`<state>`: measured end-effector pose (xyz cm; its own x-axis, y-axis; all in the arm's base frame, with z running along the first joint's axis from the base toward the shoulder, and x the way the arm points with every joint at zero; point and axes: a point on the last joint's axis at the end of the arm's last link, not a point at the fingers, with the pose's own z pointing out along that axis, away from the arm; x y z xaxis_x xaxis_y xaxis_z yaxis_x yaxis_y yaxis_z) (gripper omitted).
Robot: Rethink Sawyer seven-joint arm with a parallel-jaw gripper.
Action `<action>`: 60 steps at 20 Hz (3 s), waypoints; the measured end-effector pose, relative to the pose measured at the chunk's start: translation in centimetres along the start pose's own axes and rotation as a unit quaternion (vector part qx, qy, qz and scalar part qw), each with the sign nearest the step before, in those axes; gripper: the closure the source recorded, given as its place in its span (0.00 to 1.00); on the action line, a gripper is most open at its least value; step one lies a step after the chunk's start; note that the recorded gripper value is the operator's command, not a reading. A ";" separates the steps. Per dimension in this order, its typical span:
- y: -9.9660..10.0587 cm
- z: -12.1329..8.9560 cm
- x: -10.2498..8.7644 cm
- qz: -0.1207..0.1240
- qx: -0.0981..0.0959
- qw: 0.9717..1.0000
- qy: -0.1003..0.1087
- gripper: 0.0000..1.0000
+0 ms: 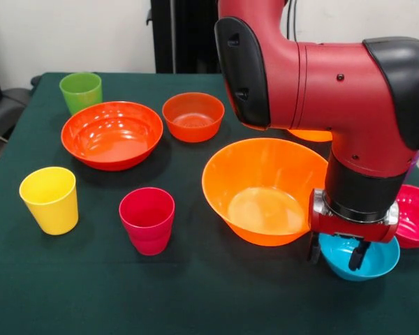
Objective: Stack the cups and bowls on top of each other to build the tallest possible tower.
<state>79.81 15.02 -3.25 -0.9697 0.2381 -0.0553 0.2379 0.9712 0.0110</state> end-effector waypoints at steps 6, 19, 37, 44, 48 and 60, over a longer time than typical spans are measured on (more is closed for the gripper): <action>-0.3 0.4 0.2 -0.013 0.008 1.000 -0.002 0.00; -0.8 1.2 0.9 -0.036 0.028 0.999 -0.003 0.00; -0.8 2.0 3.2 -0.034 0.018 0.999 0.026 0.00; -0.5 2.0 3.5 -0.034 0.014 0.999 0.030 0.00; -0.2 1.9 3.8 -0.035 0.011 0.999 0.033 0.00; 0.4 1.9 4.5 -0.045 0.009 0.998 0.036 0.00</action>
<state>75.64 16.47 -5.41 -0.9884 0.1508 0.0169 0.1506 0.9886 -0.0085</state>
